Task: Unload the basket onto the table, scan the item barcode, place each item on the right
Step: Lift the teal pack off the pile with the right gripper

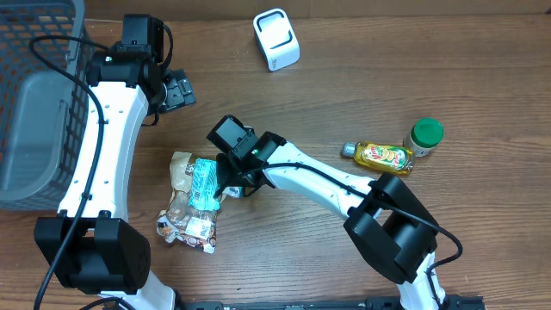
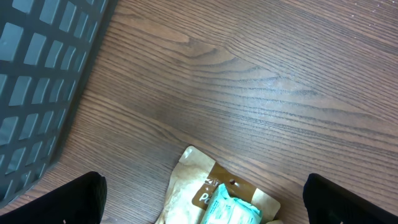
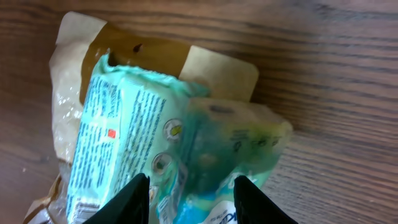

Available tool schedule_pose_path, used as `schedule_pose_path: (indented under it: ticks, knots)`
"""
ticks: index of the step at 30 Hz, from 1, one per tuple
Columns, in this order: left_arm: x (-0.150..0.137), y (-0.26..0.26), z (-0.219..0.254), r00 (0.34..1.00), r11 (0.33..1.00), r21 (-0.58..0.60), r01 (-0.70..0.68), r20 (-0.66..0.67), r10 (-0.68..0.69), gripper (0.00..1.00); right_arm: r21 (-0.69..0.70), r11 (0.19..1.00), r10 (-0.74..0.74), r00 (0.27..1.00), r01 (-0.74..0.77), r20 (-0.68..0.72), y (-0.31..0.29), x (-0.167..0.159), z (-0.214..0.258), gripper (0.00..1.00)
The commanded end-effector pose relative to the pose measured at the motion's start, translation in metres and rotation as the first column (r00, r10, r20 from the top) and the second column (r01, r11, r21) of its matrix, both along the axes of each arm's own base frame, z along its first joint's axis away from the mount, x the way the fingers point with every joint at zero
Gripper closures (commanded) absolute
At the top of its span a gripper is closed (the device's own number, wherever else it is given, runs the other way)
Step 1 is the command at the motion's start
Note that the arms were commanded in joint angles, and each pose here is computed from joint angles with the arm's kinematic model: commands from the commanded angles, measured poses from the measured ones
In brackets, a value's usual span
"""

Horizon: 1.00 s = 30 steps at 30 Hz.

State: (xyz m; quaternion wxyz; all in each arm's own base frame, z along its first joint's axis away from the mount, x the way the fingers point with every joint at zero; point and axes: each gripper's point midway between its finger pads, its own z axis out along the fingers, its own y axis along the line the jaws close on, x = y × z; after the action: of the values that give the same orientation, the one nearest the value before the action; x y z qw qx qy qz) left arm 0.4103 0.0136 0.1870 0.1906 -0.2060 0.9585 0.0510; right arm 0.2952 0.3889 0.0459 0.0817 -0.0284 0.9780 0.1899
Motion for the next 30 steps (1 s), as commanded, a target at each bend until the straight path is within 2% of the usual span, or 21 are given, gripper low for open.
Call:
schedule_pose_path:
  ticks: [1,14,15,16,18,19,26,30]
  knots:
    - [0.000,0.000,0.008,1.000,1.000,0.001,0.014,0.018,-0.014,0.00,-0.035,0.997,-0.062,0.998,0.063,0.027,-0.007,0.006,-0.004,0.59]
    - [0.000,0.000,0.008,1.000,1.000,0.001,0.013,0.018,-0.013,0.01,-0.058,0.997,-0.054,0.998,0.054,0.012,-0.004,0.002,-0.022,0.59]
    - [0.000,0.000,0.008,1.000,1.000,0.001,0.014,0.018,-0.014,0.01,-0.059,0.997,-0.053,0.999,0.054,0.012,-0.004,0.002,-0.023,0.63]
    - [0.000,0.000,0.008,1.000,1.000,0.001,0.014,0.018,-0.014,0.00,-0.063,0.997,-0.053,0.999,0.054,0.011,-0.004,0.002,-0.024,0.71]
    - [0.000,0.000,0.008,1.000,1.000,0.001,0.014,0.018,-0.014,0.00,-0.077,0.995,-0.061,0.998,0.062,0.022,-0.008,0.004,-0.025,0.93]
    - [0.000,0.000,0.008,1.000,1.000,0.001,0.014,0.018,-0.014,0.01,-0.081,0.995,-0.061,0.998,0.063,0.026,-0.010,0.006,-0.023,0.96]
    - [0.000,0.000,0.008,1.000,1.000,0.001,0.014,0.018,-0.014,0.00,-0.138,0.982,-0.128,0.992,0.126,-0.005,-0.058,0.024,0.003,0.96]
    - [0.000,0.000,0.008,1.000,1.000,0.001,0.014,0.018,-0.014,0.00,-0.216,0.965,-0.155,0.988,0.147,-0.018,-0.095,0.029,0.008,0.96]
